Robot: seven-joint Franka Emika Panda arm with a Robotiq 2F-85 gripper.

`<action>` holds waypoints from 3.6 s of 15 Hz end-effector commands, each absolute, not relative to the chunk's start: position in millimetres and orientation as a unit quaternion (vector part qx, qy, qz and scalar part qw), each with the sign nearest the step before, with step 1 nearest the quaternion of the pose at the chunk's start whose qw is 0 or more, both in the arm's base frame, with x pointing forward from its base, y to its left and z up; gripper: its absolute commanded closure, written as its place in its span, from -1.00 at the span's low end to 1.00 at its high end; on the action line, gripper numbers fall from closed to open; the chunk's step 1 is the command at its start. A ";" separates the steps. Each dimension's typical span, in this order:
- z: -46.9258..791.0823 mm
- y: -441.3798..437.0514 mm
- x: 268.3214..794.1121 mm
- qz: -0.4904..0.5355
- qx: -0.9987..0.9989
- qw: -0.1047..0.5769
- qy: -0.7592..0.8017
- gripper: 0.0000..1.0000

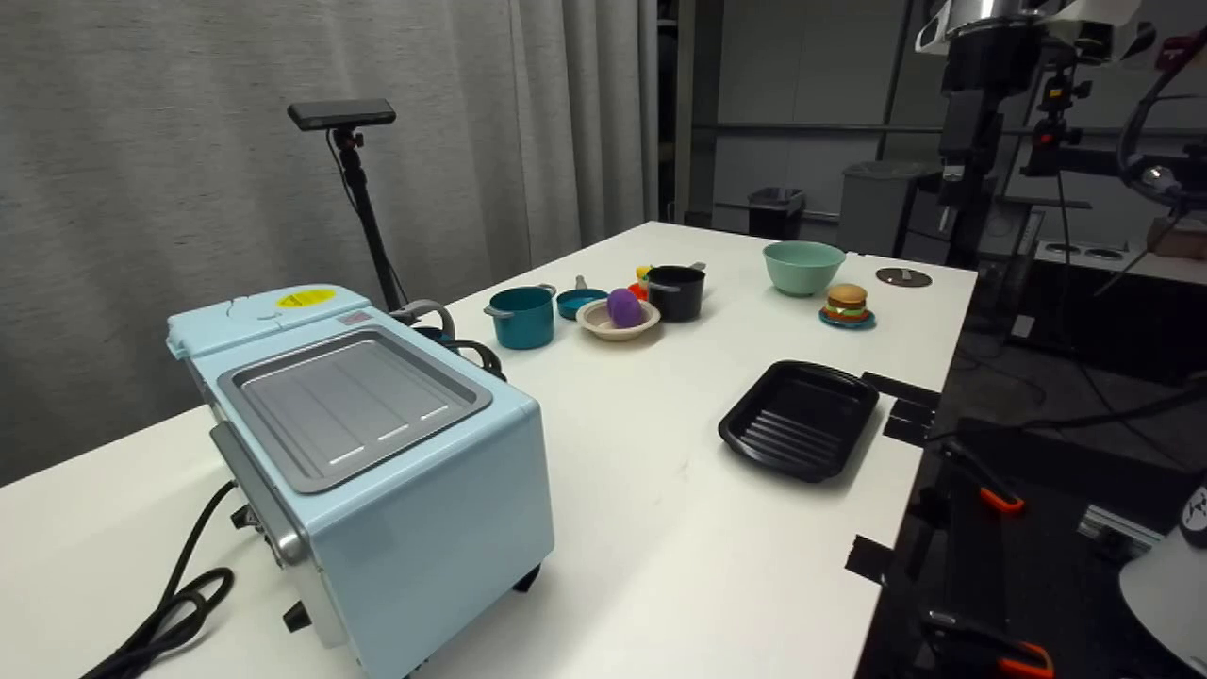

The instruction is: Pick the purple object on the plate and put it on the table

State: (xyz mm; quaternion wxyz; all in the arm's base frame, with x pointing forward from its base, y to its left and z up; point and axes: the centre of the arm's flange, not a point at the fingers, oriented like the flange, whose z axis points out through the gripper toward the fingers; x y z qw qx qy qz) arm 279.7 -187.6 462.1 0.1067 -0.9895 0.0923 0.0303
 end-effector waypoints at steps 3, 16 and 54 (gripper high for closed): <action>463.9 -185.3 288.5 0.030 -0.989 0.108 0.094 -1.00; 454.7 -131.7 464.5 -0.005 -0.991 0.062 0.119 -1.00; 234.3 -201.9 745.7 -0.063 -0.983 -0.031 0.173 0.80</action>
